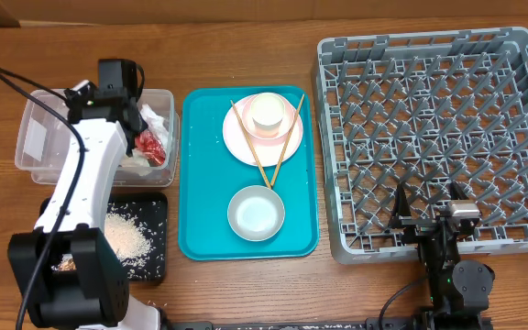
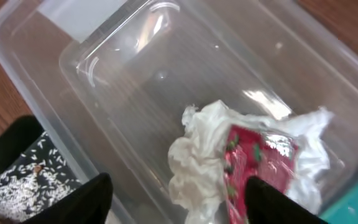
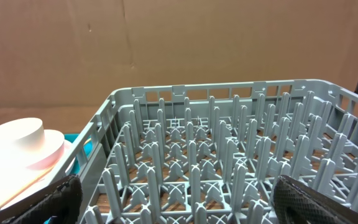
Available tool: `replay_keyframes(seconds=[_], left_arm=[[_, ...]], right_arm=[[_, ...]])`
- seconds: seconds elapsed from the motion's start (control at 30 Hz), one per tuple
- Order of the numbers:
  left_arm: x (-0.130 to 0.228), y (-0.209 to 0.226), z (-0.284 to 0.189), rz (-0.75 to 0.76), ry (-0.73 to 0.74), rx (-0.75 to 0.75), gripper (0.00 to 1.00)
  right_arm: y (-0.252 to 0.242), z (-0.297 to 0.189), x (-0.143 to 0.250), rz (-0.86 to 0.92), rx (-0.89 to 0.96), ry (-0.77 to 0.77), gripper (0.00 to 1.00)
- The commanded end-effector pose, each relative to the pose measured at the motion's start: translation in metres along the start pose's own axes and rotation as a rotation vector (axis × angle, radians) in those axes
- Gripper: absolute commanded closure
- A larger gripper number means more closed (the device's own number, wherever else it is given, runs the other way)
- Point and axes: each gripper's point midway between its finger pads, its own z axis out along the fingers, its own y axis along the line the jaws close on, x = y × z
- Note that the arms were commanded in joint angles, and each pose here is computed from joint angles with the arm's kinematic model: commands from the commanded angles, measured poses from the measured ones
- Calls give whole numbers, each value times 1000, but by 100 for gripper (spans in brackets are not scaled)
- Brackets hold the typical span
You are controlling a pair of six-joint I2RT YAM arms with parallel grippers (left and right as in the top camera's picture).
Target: Sort waste into correct bins and load items into the dishwasher
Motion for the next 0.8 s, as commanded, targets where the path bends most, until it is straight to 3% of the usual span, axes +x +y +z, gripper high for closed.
replay_keyframes(seconds=[0.0,0.1,0.27,0.6,0.77], left_arm=[[-18,-23,-54,41,-3,208,41],[5,-54,-87,117,112,442,51],[51,-92,-128,216,300,713,51],[107,-139,-140,297,325,716,56],[135,-166,-133,313,324,678,66]], right_arm=[[0,0,1,-1,0,-6,0],[0,0,1,-1,0,-6,0],[0,0,1,-1,0,-7,0],[0,0,1,-1,0,-6,0],[0,0,1,-1,0,-6,0]])
